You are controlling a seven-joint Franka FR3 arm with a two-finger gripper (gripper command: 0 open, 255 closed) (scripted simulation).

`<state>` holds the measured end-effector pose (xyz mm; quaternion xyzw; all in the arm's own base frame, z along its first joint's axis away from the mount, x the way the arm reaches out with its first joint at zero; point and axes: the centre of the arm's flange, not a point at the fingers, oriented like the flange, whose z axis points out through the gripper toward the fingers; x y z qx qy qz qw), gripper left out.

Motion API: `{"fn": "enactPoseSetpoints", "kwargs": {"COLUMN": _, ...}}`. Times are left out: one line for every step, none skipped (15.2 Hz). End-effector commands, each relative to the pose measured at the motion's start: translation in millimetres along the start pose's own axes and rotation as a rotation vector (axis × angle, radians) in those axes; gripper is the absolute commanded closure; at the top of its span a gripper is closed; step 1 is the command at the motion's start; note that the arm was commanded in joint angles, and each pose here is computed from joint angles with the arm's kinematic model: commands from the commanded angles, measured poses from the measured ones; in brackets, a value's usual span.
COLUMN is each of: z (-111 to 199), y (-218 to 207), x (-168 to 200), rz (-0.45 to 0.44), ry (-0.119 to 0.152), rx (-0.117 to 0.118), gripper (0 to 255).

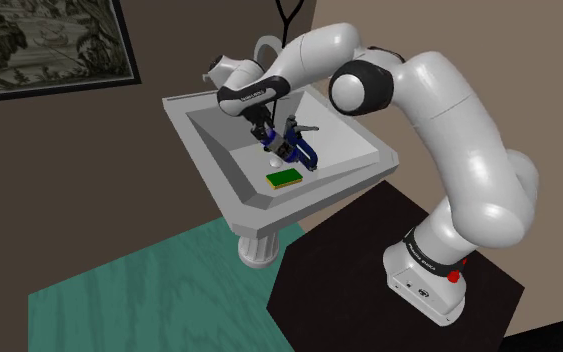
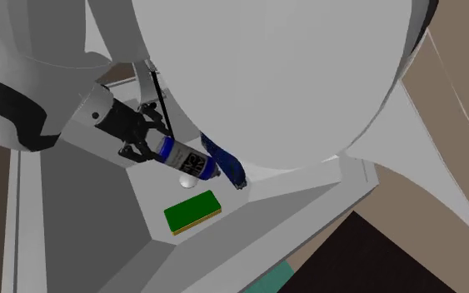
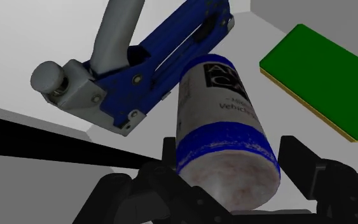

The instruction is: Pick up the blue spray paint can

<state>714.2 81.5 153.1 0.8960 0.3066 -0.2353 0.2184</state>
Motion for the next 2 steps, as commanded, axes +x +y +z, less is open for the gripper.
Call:
{"fn": "enactPoseSetpoints", "kwargs": {"z": -6.1, "y": 2.3, "x": -3.1, "rz": 0.0, "ry": 0.0, "rx": 0.0, "gripper": 255}}
{"fn": "enactPoseSetpoints", "kwargs": {"z": -6.1, "y": 2.3, "x": -3.1, "rz": 0.0, "ry": 0.0, "rx": 0.0, "gripper": 255}}
